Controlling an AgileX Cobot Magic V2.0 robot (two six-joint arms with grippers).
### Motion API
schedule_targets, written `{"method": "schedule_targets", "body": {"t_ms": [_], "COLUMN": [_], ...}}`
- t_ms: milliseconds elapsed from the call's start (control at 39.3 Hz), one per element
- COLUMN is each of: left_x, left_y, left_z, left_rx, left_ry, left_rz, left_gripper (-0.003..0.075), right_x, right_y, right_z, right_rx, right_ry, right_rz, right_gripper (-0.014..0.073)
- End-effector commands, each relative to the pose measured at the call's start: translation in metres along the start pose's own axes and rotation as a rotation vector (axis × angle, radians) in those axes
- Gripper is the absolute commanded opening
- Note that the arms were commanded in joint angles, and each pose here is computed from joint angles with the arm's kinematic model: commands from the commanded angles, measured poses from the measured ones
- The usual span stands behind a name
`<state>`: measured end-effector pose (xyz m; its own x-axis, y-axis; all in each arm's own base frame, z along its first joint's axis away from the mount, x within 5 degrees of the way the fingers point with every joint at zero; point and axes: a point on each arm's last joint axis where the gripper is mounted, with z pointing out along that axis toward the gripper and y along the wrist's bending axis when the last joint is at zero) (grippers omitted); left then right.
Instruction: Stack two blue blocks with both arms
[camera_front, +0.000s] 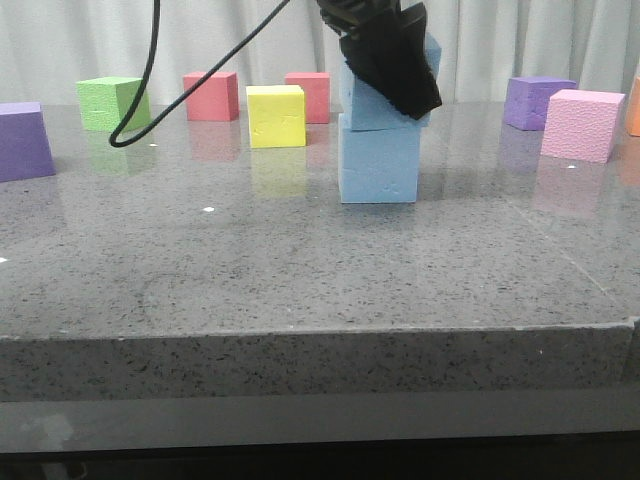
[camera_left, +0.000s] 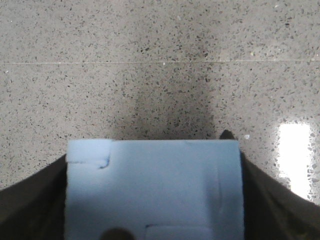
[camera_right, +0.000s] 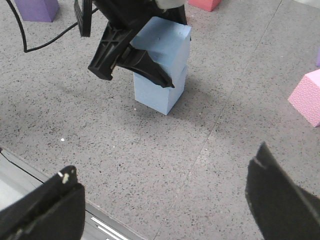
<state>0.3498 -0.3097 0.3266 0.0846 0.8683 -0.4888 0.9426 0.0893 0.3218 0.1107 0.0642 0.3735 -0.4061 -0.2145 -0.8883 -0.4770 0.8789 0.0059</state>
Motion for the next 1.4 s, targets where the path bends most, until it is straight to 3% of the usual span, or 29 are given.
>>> {"method": "schedule_targets", "body": {"t_ms": [0, 305, 839, 915, 1169, 1373], "left_x": [-0.015, -0.015, -0.026, -0.029, -0.013, 0.003], "left_y": [0.004, 0.006, -0.007, -0.011, -0.015, -0.039], "left_z": [-0.033, -0.047, -0.106, -0.130, -0.189, -0.212], "left_rx": [-0.083, -0.123, -0.103, -0.124, -0.117, -0.124], "left_ry": [-0.080, -0.088, -0.195, -0.234, -0.294, -0.316], "left_rz": [0.013, -0.053, -0.151, -0.220, -0.654, -0.677], "left_gripper": [0.0519, 0.0515, 0.0515, 0.0515, 0.0514, 0.0514], "right_x": [-0.013, -0.013, -0.013, -0.013, -0.013, -0.013], "right_y": [-0.001, -0.001, -0.001, -0.001, -0.001, -0.001], "right_z": [-0.006, -0.006, -0.006, -0.006, -0.006, -0.006], "right_rx": [0.006, 0.006, 0.006, 0.006, 0.006, 0.006], "right_ry": [-0.103, -0.103, -0.103, -0.103, -0.103, -0.103], "right_rz": [-0.010, -0.010, -0.010, -0.010, -0.010, -0.010], "right_gripper": [0.0656, 0.0656, 0.0656, 0.0656, 0.0656, 0.0656]}}
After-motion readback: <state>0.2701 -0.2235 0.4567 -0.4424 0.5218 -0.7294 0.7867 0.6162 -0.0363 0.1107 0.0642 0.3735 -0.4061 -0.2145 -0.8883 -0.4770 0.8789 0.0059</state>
